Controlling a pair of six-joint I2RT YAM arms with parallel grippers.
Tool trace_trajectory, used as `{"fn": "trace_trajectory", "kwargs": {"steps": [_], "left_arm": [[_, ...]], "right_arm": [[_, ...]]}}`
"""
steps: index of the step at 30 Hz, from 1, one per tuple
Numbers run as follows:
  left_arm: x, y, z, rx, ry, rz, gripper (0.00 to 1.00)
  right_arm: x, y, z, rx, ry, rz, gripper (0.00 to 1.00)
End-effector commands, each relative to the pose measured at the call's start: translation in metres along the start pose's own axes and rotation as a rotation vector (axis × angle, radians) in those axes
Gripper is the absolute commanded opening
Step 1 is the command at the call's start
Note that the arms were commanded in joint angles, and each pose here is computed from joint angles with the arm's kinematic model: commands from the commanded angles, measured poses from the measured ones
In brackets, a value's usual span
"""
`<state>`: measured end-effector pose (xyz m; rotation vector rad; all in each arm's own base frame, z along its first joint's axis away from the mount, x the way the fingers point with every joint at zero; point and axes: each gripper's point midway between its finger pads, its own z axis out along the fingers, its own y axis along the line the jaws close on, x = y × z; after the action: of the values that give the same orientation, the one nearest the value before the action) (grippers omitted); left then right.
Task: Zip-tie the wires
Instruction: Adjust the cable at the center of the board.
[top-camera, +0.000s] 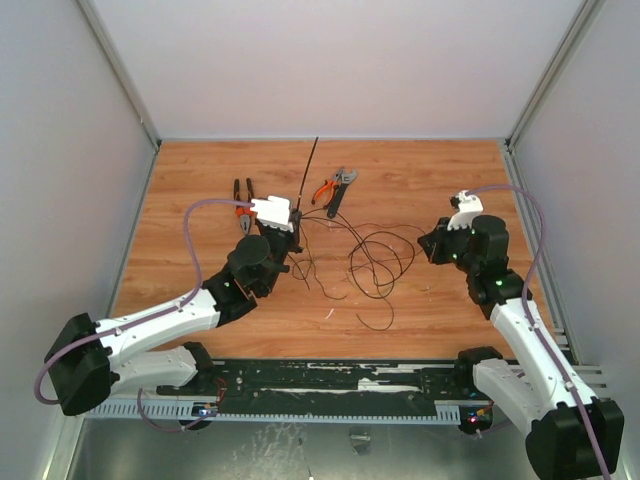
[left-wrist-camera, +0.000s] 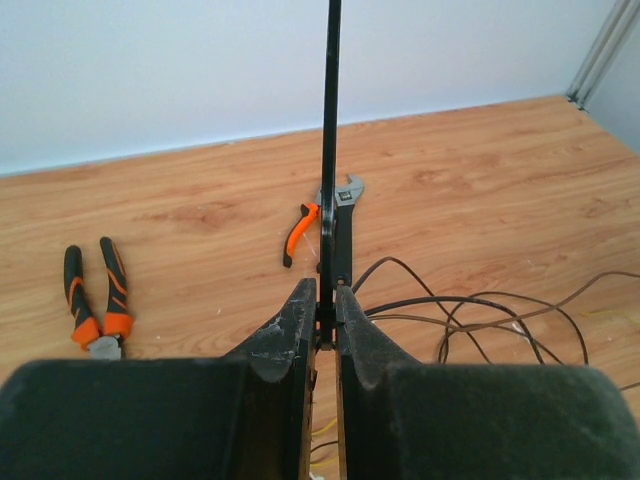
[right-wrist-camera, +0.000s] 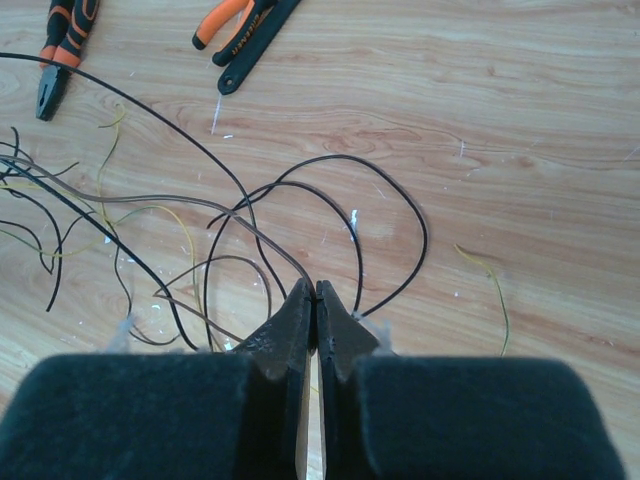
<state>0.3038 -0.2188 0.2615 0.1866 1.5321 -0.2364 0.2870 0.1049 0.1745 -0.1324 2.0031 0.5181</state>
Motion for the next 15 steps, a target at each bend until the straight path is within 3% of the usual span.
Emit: {"fn": "trace_trajectory", "kwargs": {"steps": [1,3,7,9,15], "left_arm": [[-0.013,0.006,-0.002,-0.016,-0.036,-0.031,0.00],[-0.013,0.005,-0.002,-0.011,-0.036,-0.035,0.00],[-0.014,0.003,-0.001,-0.003,-0.037,-0.038,0.00],[-0.015,0.001,-0.001,0.003,-0.040,-0.043,0.00],[-0.017,0.000,-0.001,0.014,-0.042,-0.043,0.00]], "right_arm": [[0.003,-0.010,0.002,0.034,0.009,0.001,0.00],[0.002,0.002,0.003,-0.037,0.012,-0.020,0.00],[-0.010,0.040,-0.006,-0.243,-0.031,-0.064,0.25],[-0.020,0.053,-0.014,-0.307,-0.065,-0.082,0.33],[-0.049,0.103,-0.046,-0.551,-0.207,-0.126,0.40]]}}
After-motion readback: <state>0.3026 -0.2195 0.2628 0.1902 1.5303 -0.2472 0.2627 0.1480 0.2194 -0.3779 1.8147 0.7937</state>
